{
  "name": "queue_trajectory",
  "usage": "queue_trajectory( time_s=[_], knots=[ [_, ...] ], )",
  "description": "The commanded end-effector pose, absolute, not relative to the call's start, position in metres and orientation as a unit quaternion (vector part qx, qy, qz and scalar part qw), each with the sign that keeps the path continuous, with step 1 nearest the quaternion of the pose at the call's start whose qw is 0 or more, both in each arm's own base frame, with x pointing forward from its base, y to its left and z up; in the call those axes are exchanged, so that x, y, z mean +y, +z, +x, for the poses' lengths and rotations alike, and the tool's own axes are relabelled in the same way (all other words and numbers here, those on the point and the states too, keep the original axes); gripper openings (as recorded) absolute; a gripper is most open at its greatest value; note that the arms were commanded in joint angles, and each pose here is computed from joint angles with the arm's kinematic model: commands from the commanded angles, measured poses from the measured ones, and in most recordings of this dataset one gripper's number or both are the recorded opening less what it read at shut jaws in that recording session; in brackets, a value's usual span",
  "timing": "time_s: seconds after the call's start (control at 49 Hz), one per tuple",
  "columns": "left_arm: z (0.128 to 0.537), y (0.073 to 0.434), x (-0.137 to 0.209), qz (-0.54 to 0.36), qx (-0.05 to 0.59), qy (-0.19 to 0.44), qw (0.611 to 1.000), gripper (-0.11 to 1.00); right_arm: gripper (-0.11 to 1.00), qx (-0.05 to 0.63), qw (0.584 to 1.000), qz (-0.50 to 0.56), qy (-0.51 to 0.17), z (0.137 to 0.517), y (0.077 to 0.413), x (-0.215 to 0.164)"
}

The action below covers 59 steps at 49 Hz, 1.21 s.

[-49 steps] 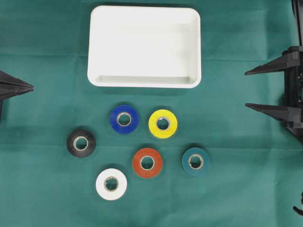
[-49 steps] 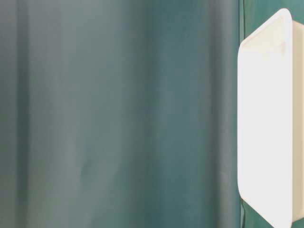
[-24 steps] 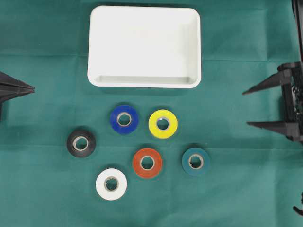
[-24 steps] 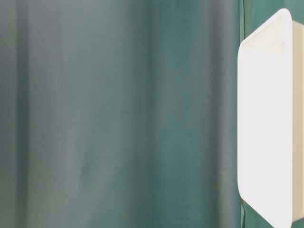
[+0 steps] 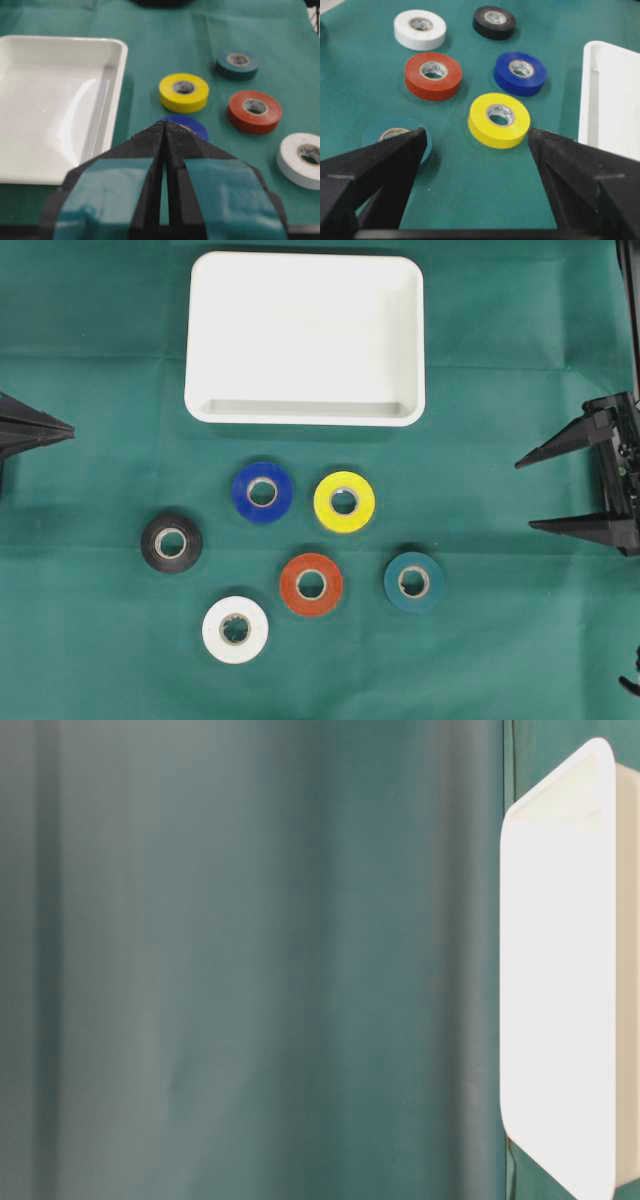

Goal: Put the tape into the white case with the right arm.

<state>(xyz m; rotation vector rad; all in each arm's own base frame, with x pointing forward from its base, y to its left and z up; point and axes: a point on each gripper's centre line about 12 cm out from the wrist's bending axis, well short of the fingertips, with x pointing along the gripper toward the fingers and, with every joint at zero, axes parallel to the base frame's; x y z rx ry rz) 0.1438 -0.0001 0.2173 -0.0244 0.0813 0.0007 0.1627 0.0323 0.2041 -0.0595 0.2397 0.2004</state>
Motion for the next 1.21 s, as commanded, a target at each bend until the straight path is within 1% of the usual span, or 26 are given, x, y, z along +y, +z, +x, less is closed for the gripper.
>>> queue_trajectory(
  time_s=[0.0,0.245,0.47,0.776,0.94,1.185],
  knots=[
    [0.145,0.221,0.0,-0.013,0.038,0.0,0.999,0.0,0.71,0.115,0.988,-0.028,0.101,0.165,0.208,0.033],
    [0.145,0.221,0.0,-0.012,0.038,0.0,0.999,0.0,0.71,0.132,0.985,-0.03,0.103,0.169,0.204,0.035],
    [0.145,0.218,0.0,-0.013,0.041,0.0,0.999,0.0,0.71,0.16,0.98,-0.034,0.113,0.183,0.201,0.041],
    [0.144,0.215,0.0,-0.012,0.044,0.0,0.999,0.0,0.71,0.173,0.975,-0.041,0.133,0.209,0.201,0.055],
    [0.144,0.215,0.0,-0.012,0.045,0.0,0.999,0.0,0.71,0.169,0.975,-0.041,0.137,0.227,0.202,0.062],
    [0.144,0.214,0.0,-0.011,0.047,0.0,0.999,0.0,0.71,0.179,0.972,-0.046,0.144,0.252,0.197,0.071]
  ],
)
